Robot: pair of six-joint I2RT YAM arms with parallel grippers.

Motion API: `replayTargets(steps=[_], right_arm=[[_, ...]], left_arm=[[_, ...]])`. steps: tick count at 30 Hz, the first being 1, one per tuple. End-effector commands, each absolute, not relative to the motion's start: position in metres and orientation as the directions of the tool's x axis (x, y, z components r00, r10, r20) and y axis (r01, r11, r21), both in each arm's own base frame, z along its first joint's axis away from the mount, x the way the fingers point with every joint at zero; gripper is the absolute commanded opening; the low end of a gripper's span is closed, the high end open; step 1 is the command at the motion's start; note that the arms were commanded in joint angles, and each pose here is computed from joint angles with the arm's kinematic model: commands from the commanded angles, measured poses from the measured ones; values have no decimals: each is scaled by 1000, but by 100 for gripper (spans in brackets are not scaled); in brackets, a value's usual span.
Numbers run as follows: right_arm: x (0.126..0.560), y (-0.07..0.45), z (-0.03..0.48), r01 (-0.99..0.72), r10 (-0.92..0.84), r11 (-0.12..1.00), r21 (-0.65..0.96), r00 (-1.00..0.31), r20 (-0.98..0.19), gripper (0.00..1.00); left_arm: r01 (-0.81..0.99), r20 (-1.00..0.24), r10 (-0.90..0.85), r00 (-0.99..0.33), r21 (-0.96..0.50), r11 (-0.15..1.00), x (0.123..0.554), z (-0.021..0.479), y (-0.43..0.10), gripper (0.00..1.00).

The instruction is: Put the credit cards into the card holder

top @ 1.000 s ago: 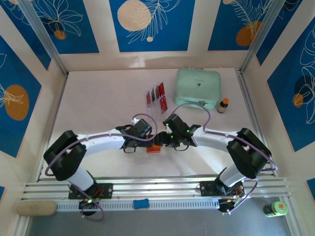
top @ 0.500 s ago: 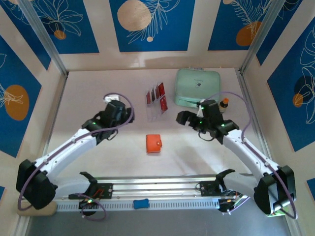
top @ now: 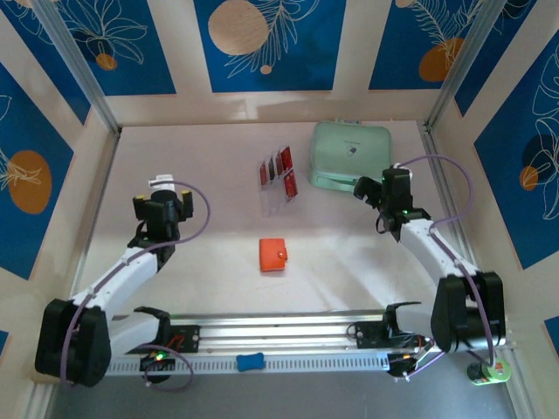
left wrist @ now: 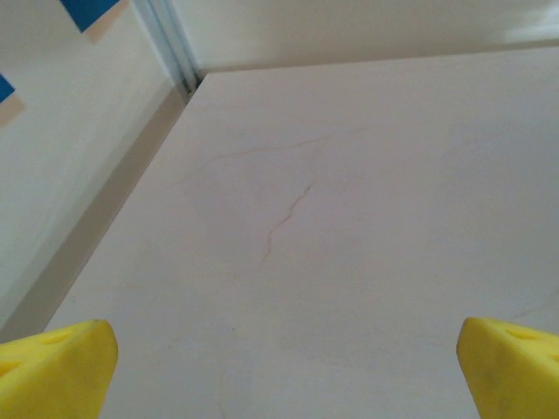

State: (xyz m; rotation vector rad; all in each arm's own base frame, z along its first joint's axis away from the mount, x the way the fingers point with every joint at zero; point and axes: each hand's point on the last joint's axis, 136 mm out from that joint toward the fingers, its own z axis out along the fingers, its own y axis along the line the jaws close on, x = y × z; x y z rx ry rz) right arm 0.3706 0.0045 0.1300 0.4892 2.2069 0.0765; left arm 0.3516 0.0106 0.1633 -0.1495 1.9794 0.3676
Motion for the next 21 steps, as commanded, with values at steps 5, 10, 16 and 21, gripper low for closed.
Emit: replayTargets(steps=[5,10,16,21], right_arm=[[402,-10,103,267,172,963,31,-522,-836,99],[408,5,109,112,73,993,28,-416,-906,99],[397,10,98,4,115,992,123,-374,-920,99],[397,18,94,-56,102,990,131,-363,-926,99]], left_arm=[[-241,-930,123,-347,215,946,377,140,10,99],[-201,-929,122,-350,202,958,382,120,7,99],[-62,-945,119,-305,145,987,390,103,-13,99],[-28,-944,128,-305,143,989,393,94,-18,99]])
